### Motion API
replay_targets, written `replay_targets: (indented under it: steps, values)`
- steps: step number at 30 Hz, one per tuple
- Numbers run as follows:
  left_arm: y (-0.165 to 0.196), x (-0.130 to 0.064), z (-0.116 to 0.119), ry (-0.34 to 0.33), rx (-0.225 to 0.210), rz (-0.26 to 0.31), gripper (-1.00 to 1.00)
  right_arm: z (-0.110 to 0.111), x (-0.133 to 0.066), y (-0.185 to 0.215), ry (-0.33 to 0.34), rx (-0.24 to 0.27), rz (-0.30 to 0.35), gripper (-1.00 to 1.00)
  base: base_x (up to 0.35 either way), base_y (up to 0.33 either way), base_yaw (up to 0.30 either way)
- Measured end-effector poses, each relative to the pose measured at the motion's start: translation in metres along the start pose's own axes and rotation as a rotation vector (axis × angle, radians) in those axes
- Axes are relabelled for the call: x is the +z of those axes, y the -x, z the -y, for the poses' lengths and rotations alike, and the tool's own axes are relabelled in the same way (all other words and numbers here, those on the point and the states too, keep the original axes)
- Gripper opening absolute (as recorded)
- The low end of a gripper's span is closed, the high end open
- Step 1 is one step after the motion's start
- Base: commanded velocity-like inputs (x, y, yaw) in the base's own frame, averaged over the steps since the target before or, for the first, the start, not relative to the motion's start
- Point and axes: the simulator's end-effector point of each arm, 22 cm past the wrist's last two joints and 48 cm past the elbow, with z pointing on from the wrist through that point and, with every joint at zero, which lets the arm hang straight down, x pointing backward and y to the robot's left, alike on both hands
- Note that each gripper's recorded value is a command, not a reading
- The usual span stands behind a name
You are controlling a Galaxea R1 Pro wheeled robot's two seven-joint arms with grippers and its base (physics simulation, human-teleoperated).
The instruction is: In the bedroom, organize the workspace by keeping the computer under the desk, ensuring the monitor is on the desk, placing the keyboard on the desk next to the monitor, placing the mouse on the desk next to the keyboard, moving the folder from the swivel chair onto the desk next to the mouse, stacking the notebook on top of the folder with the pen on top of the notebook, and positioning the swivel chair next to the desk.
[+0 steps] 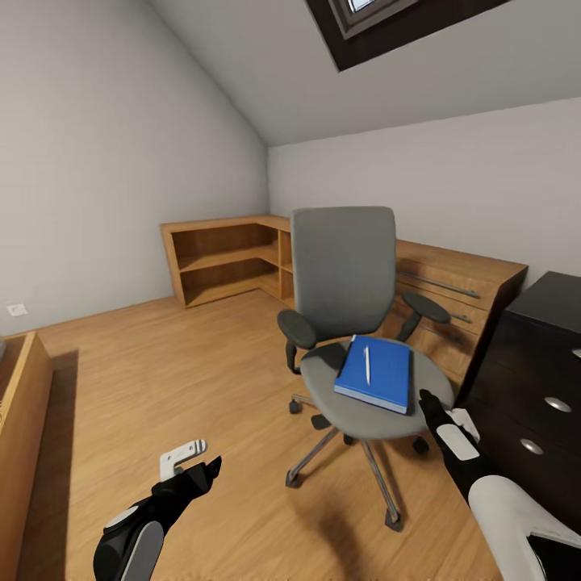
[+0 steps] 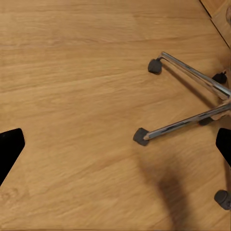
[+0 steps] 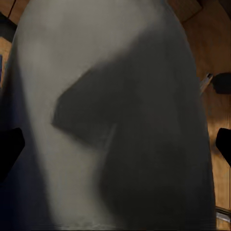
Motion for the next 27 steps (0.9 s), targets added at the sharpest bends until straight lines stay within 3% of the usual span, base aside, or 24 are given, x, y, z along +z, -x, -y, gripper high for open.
replay_targets:
  steps: [7,27]
  values:
    - [0.0001,-0.0001,0.0000,0.000,0.000,0.000,1.00,0.0067,0.0001,-0.0027,-0.013,-0.003,-0.006,1.00,-0.125,0.000,0.001]
    - [-0.0009,0.0005,-0.0005,0.001,0.000,-0.001,1.00,0.0101,0.0005,0.0012,-0.020,0.001,0.000,1.00,-0.007,0.000,0.000]
